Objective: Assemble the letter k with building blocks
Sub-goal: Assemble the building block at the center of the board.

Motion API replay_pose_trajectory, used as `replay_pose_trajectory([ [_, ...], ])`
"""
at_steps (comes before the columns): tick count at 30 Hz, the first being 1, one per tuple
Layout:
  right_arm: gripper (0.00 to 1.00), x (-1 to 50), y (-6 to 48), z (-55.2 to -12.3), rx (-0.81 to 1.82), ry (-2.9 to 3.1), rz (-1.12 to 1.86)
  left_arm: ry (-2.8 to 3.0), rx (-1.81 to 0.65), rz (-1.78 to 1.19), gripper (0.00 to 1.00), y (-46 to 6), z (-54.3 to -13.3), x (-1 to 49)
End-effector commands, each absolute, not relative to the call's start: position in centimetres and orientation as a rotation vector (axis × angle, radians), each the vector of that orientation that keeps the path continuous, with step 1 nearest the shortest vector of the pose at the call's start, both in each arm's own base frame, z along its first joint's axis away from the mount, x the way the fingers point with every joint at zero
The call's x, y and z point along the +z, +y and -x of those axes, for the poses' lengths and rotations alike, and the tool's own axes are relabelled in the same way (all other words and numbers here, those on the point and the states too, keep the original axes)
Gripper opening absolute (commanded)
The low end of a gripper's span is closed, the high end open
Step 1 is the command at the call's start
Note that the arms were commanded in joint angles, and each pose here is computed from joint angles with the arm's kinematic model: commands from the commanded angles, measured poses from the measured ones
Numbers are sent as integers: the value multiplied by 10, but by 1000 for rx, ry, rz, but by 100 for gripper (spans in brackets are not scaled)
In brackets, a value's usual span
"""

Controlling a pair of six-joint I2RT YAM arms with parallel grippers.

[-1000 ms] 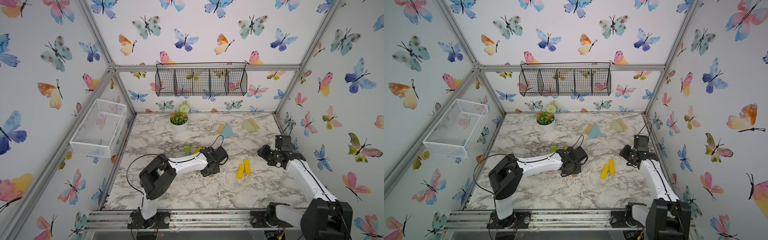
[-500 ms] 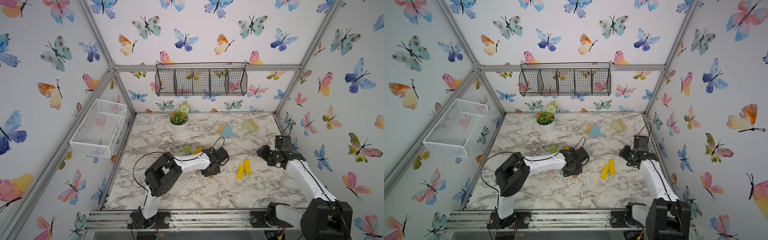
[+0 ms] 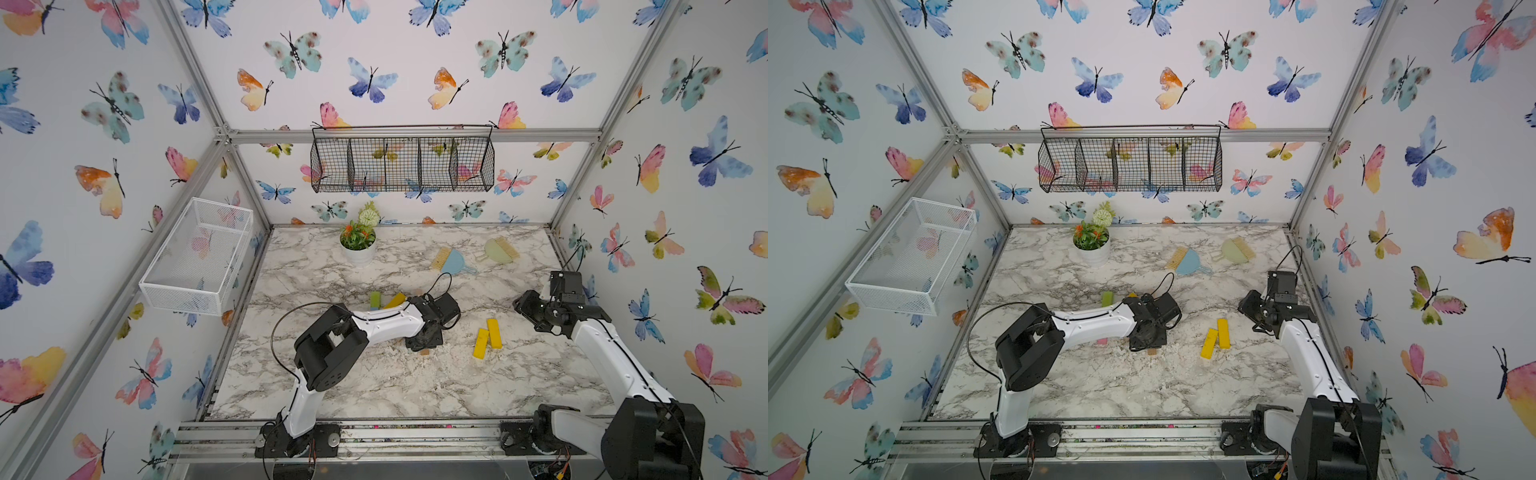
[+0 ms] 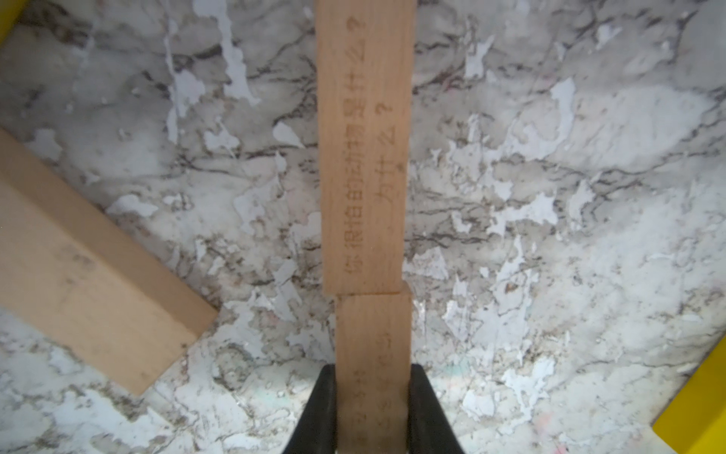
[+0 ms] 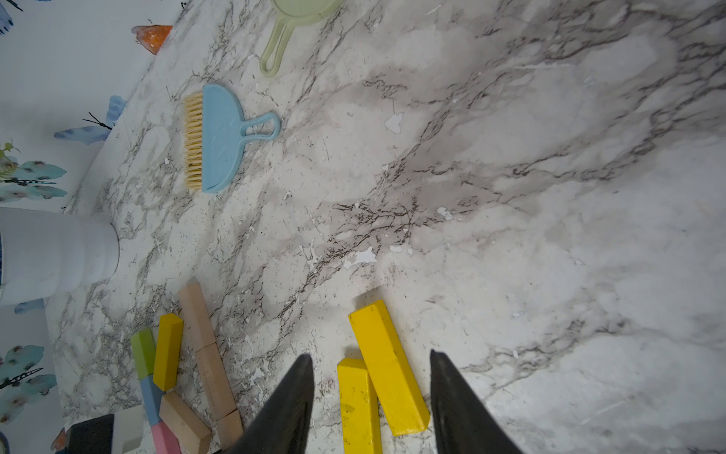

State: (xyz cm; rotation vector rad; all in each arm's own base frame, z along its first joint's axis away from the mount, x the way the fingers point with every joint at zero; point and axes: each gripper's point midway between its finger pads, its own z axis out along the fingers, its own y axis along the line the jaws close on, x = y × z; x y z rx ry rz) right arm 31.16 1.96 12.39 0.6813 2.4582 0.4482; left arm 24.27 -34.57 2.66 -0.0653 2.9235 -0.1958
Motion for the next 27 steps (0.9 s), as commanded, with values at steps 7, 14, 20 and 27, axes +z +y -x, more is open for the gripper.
replay_pose_trajectory([
  [7,50,120,20,-311,458,2459,-687,2953,-90,81,1,-328,-235,18],
  [14,50,118,20,-311,464,2459,-690,2932,-77,126,1,-320,-235,24],
  [20,50,119,20,-311,463,2456,-689,2941,-77,110,1,-323,-235,22],
  [27,50,120,21,-310,468,2453,-689,2958,-40,91,1,-322,-234,12],
])
